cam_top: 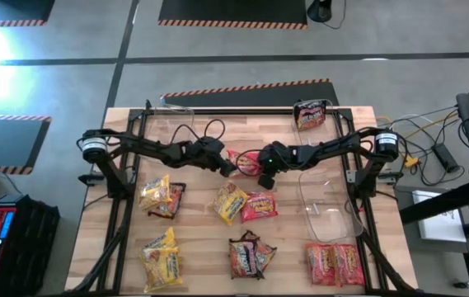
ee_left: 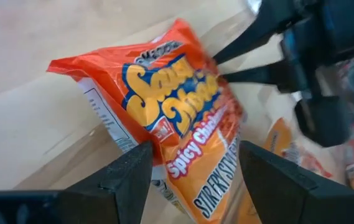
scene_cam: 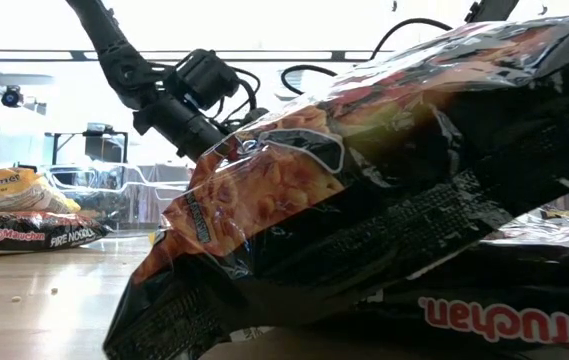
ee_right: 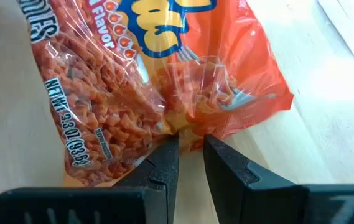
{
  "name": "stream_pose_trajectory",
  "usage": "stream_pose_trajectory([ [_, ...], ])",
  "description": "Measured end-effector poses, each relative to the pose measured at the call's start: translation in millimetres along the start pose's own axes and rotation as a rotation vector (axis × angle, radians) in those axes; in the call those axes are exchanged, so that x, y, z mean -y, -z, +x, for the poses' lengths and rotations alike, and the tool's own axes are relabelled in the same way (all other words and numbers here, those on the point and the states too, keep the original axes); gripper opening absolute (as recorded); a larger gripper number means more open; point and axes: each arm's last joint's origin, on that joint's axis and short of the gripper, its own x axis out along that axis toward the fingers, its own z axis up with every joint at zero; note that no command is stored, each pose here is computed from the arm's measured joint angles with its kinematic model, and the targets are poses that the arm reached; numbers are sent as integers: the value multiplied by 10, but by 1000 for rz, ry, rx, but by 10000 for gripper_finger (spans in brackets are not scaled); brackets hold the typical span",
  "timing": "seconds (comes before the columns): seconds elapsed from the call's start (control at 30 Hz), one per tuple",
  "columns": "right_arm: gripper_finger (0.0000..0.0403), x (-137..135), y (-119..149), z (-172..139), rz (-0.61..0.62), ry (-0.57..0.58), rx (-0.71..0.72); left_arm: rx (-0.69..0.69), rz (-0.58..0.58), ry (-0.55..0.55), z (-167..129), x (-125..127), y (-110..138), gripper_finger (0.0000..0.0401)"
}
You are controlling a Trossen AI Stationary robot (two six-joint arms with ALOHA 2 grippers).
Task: Sort Maruchan noodles
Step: Put the orange noodle pack into the bottom transparent bin
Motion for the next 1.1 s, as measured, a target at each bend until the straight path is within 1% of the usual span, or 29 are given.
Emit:
stream_pose_trajectory([
  [0.17,67,9,36,14,4,0,12,15,10,23,-50,30,-45,220],
  [0.23,67,17,43,17,8,0,12,24,20,53,-106,68,-86,220],
  [0.33,67,22,52,20,12,0,13,3,24,73,-178,100,-106,220],
  [0.5,67,23,67,23,15,1,14,-29,30,15,-275,93,-89,220],
  [0.6,67,23,69,24,18,1,14,-52,5,-25,-276,62,-58,220],
  [0.83,67,25,106,33,26,1,19,-73,-35,-51,-200,15,-11,220],
  [0.97,67,29,170,49,38,-1,47,-75,-50,-89,-141,-35,20,220],
  [1.1,67,32,206,55,47,-3,62,-54,-57,-87,-62,-63,29,220],
])
